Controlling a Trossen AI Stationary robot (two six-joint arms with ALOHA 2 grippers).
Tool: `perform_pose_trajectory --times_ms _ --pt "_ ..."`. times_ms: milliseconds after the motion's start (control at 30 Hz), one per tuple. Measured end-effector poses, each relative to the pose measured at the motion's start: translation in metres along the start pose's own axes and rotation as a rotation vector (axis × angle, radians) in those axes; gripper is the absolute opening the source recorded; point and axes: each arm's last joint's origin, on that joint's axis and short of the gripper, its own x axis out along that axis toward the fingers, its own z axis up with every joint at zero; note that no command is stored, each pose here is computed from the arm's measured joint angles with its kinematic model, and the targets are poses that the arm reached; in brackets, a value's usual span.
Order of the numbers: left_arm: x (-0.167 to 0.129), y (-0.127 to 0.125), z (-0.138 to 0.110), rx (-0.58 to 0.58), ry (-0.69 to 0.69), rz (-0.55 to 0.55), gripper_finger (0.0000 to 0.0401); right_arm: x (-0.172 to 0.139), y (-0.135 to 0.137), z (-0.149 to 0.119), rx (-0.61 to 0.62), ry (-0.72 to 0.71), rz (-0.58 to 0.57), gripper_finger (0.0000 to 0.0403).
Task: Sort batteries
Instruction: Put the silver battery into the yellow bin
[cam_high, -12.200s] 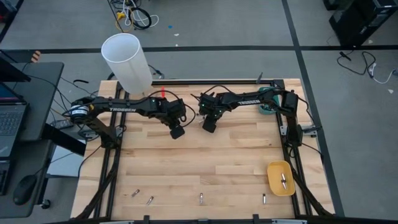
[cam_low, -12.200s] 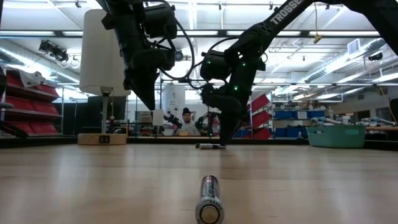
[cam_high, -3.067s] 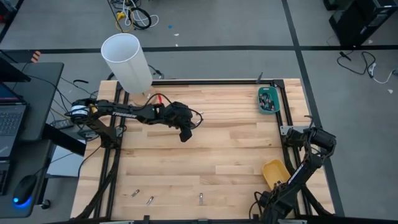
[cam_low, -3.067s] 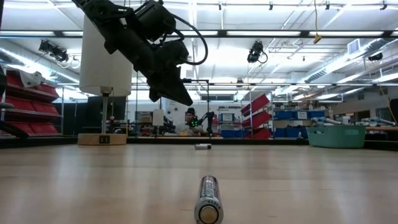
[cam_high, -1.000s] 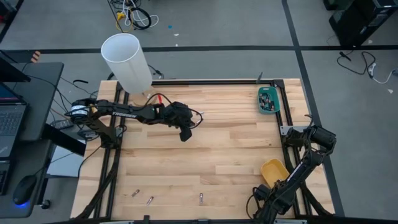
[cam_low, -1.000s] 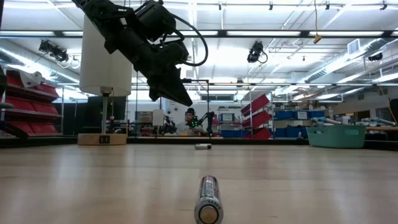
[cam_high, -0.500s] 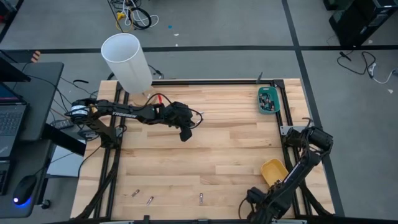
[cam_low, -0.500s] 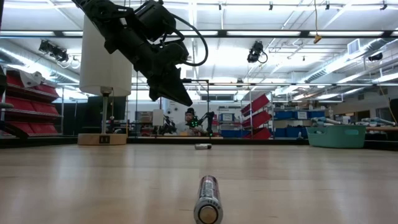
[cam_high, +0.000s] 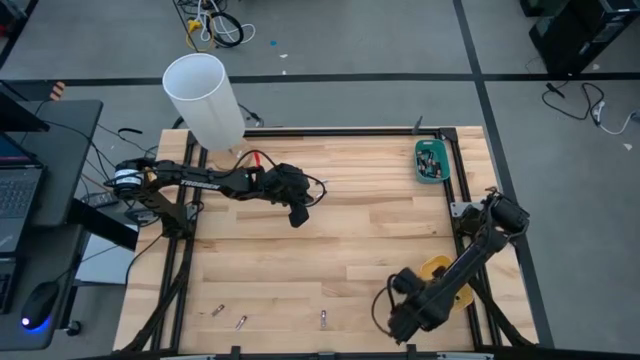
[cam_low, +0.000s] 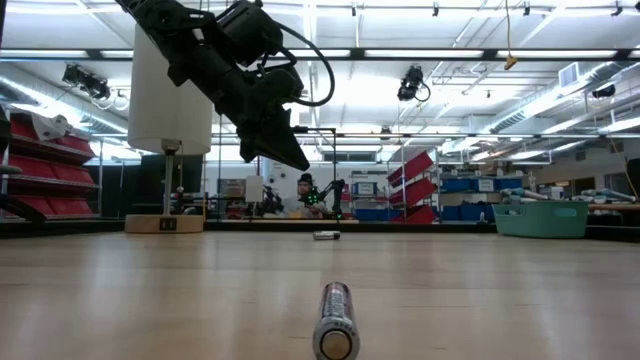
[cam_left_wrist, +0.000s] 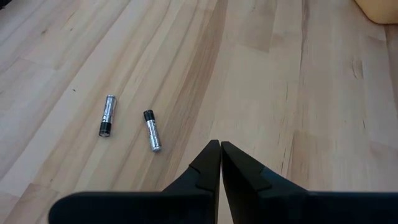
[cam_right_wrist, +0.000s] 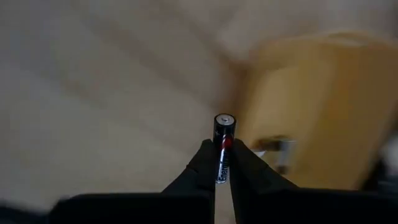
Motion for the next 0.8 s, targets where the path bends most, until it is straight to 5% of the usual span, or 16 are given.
perform_pose_trajectory --times_ms 167,400,800 --pt "0.000 0.000 0.000 0.000 0.000 0.000 0.0030 -0.007 -0.023 0.003 0.091 -0.018 -0.173 0.0020" --pt "0.000 0.000 0.000 0.001 -0.003 -0.001 0.0030 0.005 -0.032 0.007 0.155 -0.010 -0.206 0.0027" --pt "0.000 0.000 0.000 -0.002 0.000 0.000 0.0030 0.013 -0.031 0.019 0.229 0.001 -0.207 0.0156"
